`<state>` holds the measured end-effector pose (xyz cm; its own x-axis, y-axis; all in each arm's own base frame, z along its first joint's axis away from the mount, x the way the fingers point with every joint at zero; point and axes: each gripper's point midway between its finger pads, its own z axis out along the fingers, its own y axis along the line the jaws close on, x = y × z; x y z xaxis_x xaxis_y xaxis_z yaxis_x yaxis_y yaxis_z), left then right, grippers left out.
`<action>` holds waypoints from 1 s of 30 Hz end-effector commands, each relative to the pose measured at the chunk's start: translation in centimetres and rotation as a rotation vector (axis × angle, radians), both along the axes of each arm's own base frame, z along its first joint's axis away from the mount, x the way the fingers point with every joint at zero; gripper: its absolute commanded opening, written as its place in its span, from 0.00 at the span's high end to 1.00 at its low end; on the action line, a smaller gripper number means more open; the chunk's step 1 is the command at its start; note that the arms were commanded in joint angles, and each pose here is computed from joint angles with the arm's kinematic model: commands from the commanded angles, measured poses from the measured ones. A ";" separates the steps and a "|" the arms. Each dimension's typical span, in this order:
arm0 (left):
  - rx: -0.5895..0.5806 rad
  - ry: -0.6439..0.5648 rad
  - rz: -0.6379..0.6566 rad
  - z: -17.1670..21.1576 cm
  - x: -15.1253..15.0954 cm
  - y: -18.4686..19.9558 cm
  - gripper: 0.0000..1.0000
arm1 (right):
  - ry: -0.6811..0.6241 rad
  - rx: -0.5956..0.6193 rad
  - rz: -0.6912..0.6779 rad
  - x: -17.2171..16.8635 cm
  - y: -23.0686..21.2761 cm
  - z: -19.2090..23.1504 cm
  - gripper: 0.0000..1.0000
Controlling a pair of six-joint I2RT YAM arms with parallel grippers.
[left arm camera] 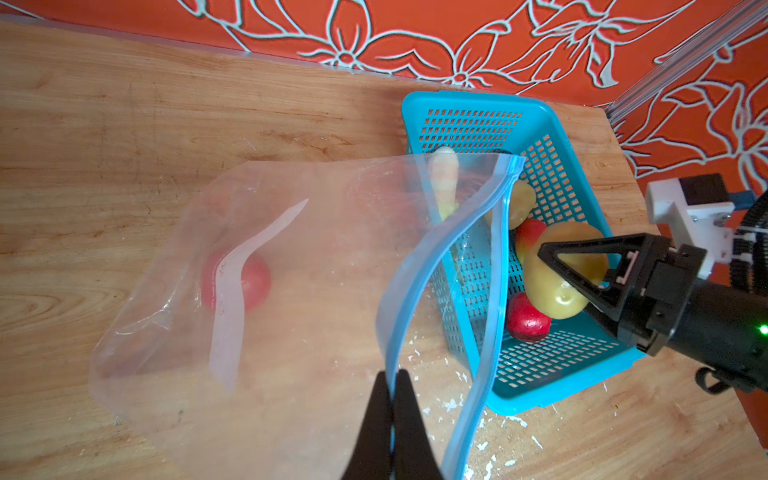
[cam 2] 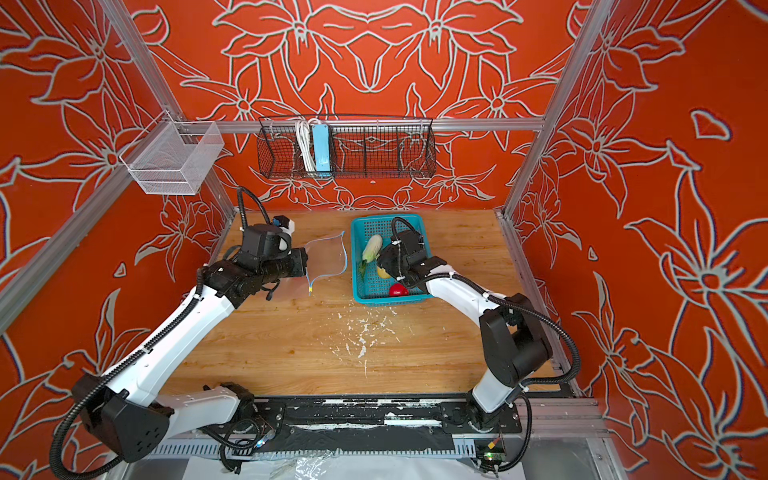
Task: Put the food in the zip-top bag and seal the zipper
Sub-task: 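Carry the held yellow potato toward the bag opening beside the left gripper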
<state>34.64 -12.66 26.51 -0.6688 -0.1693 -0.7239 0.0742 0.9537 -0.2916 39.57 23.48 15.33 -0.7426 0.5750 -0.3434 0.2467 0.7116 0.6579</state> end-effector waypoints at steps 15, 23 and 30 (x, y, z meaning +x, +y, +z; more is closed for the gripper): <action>0.003 -0.002 0.009 0.0 0.1 0.3 1.00 | -0.156 0.082 0.125 -1.5 1.9 5.8 0.56; 0.002 0.000 0.009 0.0 0.2 0.3 1.00 | -0.244 0.086 0.210 -2.3 3.9 8.2 0.57; 0.003 0.011 0.007 -0.4 0.3 0.2 1.00 | -0.329 0.044 0.281 -2.8 6.0 10.1 0.57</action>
